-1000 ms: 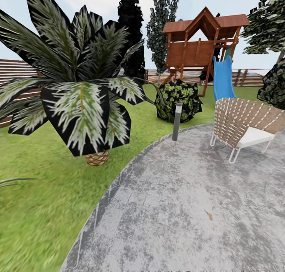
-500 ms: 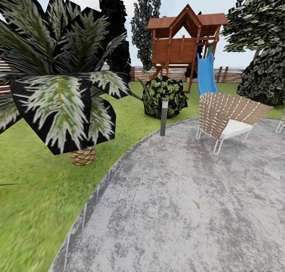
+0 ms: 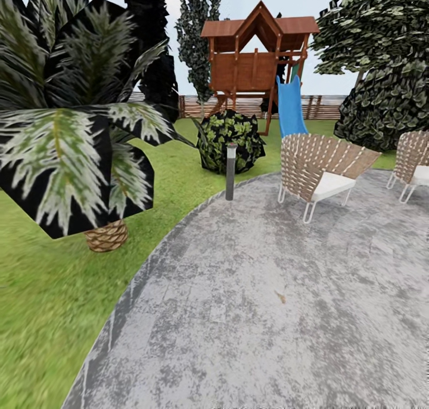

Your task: In the garden, pick up the pesticide atomizer on the floor and spray pesticide onto both trees until each tree trunk is fully covered.

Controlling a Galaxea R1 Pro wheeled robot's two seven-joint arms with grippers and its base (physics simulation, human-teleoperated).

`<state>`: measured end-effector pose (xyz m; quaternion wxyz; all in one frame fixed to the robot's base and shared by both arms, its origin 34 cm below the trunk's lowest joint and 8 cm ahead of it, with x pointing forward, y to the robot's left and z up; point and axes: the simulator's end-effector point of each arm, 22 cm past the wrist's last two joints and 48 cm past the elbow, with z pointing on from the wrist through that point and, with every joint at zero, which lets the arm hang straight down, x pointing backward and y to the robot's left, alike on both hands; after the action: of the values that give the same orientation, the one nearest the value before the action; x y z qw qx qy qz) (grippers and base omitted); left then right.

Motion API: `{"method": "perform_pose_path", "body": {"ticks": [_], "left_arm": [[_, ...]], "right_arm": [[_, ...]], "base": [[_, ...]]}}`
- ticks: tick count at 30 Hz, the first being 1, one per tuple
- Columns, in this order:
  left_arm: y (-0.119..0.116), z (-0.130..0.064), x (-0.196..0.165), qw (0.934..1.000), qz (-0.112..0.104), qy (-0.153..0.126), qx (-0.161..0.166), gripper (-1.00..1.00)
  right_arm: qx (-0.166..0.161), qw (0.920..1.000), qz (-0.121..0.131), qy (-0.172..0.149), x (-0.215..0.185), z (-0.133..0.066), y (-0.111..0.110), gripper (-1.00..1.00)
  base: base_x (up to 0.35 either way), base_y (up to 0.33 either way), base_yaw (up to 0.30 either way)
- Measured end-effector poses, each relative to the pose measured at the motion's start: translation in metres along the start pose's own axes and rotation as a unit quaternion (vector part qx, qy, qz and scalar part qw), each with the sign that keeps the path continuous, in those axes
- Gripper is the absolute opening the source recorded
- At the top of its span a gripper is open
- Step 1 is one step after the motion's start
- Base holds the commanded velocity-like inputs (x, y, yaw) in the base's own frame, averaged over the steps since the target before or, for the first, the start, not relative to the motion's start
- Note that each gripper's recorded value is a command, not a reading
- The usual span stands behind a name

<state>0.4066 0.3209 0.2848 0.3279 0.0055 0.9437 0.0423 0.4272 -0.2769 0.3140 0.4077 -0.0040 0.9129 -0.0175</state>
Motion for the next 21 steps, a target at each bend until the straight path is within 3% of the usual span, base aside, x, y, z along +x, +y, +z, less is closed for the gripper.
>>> {"method": "perform_pose_path", "body": {"ticks": [7, 21], "left_arm": [[0.001, 0.000, 0.003, 1.0000, 0.002, 0.003, -0.001, 1.00], [0.000, 0.001, 0.011, 0.9999, 0.003, 0.013, 0.000, 1.00]], "right_arm": [[0.000, 1.0000, 0.000, 0.005, 0.004, 0.000, 0.000, 1.00], [0.000, 0.9999, 0.000, 0.013, 0.012, 0.000, 0.000, 1.00]], "base": [[0.000, -0.059, -0.195], [0.000, -0.263, -0.195]]}}
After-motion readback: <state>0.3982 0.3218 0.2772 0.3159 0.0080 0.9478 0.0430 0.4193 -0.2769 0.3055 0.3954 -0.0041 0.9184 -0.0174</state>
